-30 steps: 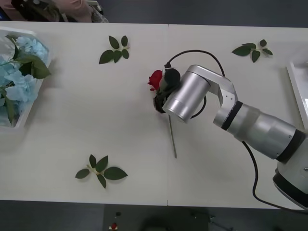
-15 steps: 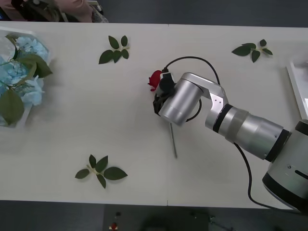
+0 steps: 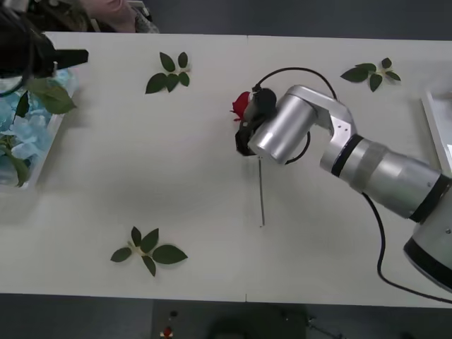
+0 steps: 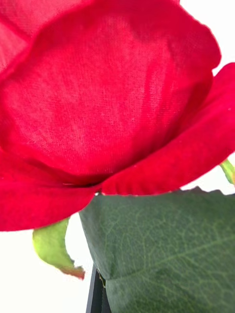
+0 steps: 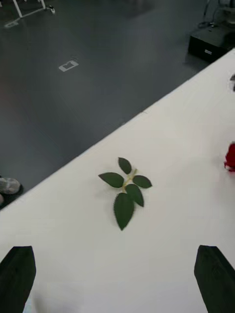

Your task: Put the red flowers into the right box and the blue flowers into the left box

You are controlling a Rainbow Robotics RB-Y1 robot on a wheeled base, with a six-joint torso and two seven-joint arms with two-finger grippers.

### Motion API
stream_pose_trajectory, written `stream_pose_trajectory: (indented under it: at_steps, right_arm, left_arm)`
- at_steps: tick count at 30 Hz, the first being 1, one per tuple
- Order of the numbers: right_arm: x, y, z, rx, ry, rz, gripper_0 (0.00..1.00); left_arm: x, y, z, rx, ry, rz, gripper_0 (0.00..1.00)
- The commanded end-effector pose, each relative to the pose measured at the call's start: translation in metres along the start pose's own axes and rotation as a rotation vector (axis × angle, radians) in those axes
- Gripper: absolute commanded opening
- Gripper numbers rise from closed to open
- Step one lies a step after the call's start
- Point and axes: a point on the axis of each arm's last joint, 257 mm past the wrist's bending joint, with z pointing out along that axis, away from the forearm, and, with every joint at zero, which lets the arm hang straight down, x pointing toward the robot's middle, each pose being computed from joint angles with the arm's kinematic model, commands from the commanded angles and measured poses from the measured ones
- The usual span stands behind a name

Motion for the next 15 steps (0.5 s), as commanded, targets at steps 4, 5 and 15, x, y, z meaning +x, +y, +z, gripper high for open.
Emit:
stream_pose_trajectory:
  at_steps: [4, 5, 15]
  right_arm:
    - [-0.094, -0.108, -0.116, 0.04, -0.102, -0.048, 0.0]
    - [-0.098, -0.132, -0.132, 0.07, -0.1, -0.078, 0.0]
    - [-0.126, -0.331, -0.208, 0.378, -0.053, -0.219, 0.0]
  left_arm:
    - [-0.009, -0.123, 0.043, 0.316, -0.061, -0.178, 1.0]
    - [-0.017, -0.141, 0.048, 0.357, -0.09, -0.221, 1.0]
    - [-0.022, -0.197, 0.045, 0.448, -0.139, -0.048, 1.0]
